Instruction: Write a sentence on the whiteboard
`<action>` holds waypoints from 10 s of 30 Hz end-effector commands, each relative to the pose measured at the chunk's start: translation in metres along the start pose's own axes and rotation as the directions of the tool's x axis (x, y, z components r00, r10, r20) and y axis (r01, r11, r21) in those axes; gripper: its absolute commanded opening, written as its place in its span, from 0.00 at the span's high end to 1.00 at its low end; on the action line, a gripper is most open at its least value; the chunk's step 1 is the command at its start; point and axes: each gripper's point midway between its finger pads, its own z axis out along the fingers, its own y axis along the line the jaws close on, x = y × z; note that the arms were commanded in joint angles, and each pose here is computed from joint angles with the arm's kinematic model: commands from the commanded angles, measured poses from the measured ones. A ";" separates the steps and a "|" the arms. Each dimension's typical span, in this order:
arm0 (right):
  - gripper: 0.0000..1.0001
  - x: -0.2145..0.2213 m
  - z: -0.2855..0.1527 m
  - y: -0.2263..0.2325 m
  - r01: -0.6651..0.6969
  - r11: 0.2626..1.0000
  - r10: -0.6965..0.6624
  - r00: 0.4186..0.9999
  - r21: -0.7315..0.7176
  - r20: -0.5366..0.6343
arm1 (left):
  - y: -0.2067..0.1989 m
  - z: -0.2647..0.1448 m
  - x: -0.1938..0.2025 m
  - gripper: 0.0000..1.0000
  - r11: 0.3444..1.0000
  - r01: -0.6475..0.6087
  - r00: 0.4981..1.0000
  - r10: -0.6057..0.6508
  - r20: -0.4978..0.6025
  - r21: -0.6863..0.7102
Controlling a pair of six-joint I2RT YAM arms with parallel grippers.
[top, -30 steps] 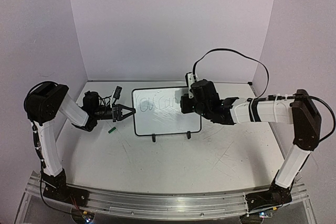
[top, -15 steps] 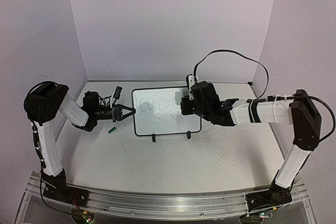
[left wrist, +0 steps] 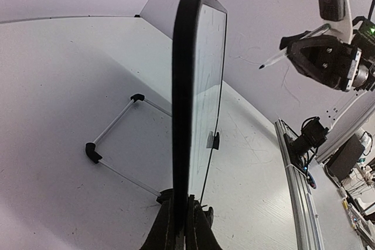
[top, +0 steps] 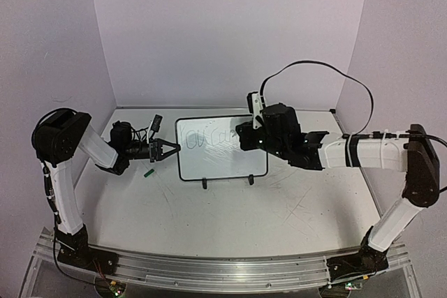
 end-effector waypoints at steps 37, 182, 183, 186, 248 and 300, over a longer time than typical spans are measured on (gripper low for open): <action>1.00 0.054 0.099 0.123 0.204 0.974 -0.207 0.978 -0.095 -0.018 | 0.004 -0.001 -0.014 1.00 0.998 -0.030 0.999 0.031 0.024 -0.055; 1.00 0.126 0.110 0.086 0.138 0.989 -0.145 0.972 -0.051 -0.187 | 0.003 -0.002 -0.015 1.00 0.997 -0.040 0.999 0.041 0.018 -0.063; 1.00 0.126 0.111 0.088 0.140 0.989 -0.148 0.971 -0.055 -0.186 | 0.003 -0.002 -0.014 1.00 0.997 -0.039 0.999 0.041 0.017 -0.062; 1.00 0.123 0.116 0.093 0.142 0.988 -0.150 0.973 -0.059 -0.174 | 0.003 -0.002 -0.014 1.00 0.997 -0.039 0.999 0.040 0.017 -0.063; 1.00 0.043 0.076 0.078 0.136 0.990 -0.138 0.990 -0.048 -0.040 | 0.007 -0.001 -0.014 1.00 0.997 -0.033 0.999 0.034 0.013 -0.072; 1.00 0.078 0.072 0.049 0.115 0.992 -0.110 0.989 0.048 -0.103 | 0.006 -0.001 -0.013 1.00 0.997 -0.036 0.999 0.037 0.011 -0.074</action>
